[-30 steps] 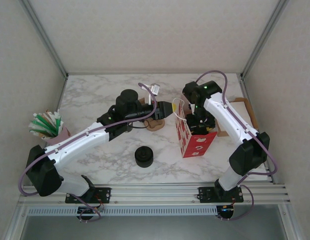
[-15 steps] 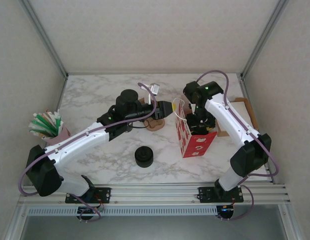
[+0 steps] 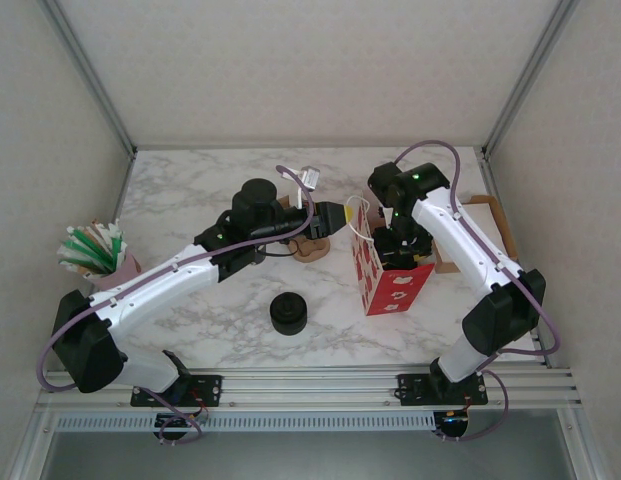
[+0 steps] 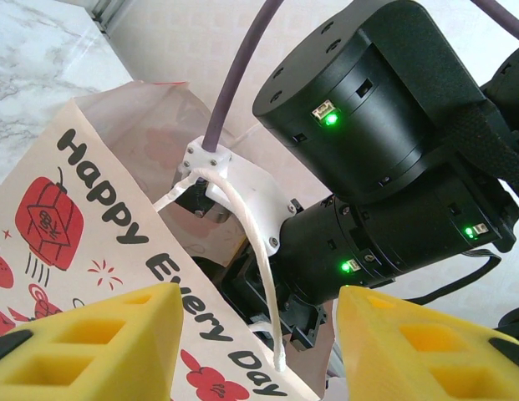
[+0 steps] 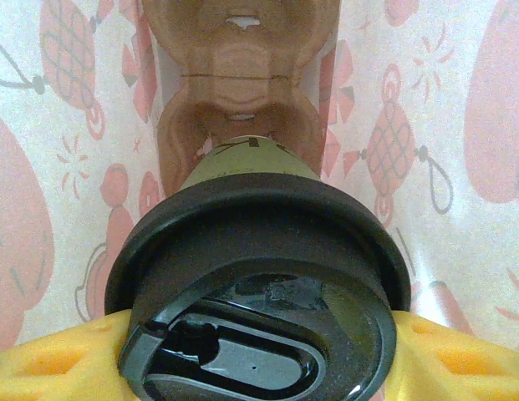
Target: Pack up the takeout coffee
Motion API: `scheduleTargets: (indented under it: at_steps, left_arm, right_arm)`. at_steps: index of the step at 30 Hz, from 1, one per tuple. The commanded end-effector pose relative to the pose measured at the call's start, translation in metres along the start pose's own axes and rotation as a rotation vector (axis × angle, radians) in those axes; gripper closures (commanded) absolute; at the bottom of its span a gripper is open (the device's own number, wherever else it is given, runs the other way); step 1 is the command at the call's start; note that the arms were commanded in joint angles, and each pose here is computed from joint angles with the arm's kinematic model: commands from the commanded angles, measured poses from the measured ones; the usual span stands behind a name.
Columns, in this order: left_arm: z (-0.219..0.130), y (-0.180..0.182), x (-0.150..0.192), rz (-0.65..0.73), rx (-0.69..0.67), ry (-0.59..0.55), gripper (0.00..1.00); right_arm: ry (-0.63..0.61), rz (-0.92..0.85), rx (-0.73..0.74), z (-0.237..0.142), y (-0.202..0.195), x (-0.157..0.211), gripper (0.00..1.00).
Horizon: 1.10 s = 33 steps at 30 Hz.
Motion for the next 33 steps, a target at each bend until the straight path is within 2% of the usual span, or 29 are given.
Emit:
scheduleTargets:
  at_steps: [1,18,33]
  left_arm:
    - [-0.0068,-0.0122,-0.0056,0.036,0.025,-0.032,0.48]
    - [-0.0070,-0.0108,-0.0047,0.043,0.020,-0.033,0.48]
    - [-0.0088,-0.0104,-0.0047,0.049,0.009,-0.037,0.48]
  right_arm:
    - [-0.030,0.014,-0.025,-0.0082,-0.0020,0.0047,0.34]
    - [-0.083,0.042,-0.025,-0.0084,-0.0043,0.0059,0.34]
    - [-0.076,0.043,-0.028,-0.0055,-0.0027,0.0048,0.34]
Point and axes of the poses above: each hand's point on the last joint's axis, 136 mm out from that joint toward the fingers, its own z axis out along the fingers, its own y axis along the line the jaws close on, x = y × z, the point moved 7 cm from there along -z, back along the fingers, and after that the axes turned 4 degrees about z, right-handed, at the moved point
